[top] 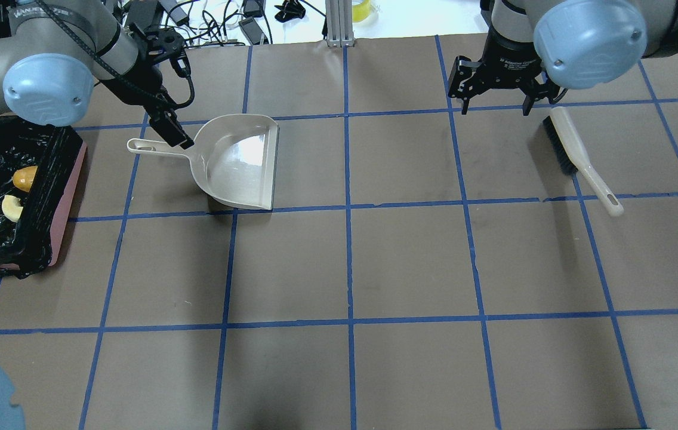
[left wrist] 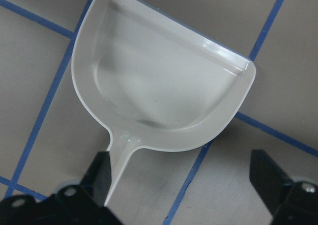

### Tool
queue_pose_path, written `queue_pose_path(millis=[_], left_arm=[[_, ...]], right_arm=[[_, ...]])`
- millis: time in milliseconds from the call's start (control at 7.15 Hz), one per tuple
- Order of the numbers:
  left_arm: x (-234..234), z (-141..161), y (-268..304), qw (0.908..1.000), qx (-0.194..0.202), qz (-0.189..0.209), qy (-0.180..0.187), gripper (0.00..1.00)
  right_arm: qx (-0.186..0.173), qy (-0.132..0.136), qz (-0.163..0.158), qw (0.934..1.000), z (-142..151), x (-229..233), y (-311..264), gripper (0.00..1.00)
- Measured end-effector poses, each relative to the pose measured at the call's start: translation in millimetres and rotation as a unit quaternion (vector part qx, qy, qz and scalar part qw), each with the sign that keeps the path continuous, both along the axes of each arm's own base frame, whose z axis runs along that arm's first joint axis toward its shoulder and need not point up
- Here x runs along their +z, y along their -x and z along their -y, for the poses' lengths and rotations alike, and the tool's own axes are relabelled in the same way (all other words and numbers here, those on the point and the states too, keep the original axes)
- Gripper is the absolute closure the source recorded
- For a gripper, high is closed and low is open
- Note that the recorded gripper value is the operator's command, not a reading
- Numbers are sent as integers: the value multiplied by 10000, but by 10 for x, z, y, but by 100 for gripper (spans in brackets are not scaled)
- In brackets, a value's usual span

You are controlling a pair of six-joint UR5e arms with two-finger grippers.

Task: Sweep and dump trash into bin
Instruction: 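Set the dustpan down and open the left gripper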

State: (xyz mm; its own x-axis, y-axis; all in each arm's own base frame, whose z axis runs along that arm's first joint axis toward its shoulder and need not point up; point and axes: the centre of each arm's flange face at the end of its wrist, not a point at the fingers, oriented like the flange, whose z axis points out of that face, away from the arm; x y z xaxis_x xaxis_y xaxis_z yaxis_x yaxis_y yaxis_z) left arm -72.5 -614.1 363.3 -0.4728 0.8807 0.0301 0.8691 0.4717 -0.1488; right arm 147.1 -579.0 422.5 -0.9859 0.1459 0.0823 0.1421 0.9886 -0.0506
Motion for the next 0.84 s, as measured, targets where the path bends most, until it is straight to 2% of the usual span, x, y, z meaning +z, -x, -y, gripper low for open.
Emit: queue_pose_path(millis=[420, 699, 839], left_arm=[[245, -263, 330, 9929, 1158, -22, -279, 0], [377, -414, 424, 9809, 1890, -24, -463, 0], [447, -472, 443, 9712, 2325, -38, -528, 0]], right_arm=[[0, 1, -3, 10000, 3, -3, 1, 0], [0, 4, -11, 10000, 5, -3, 2, 0], [0, 7, -10, 10000, 6, -2, 2, 0]])
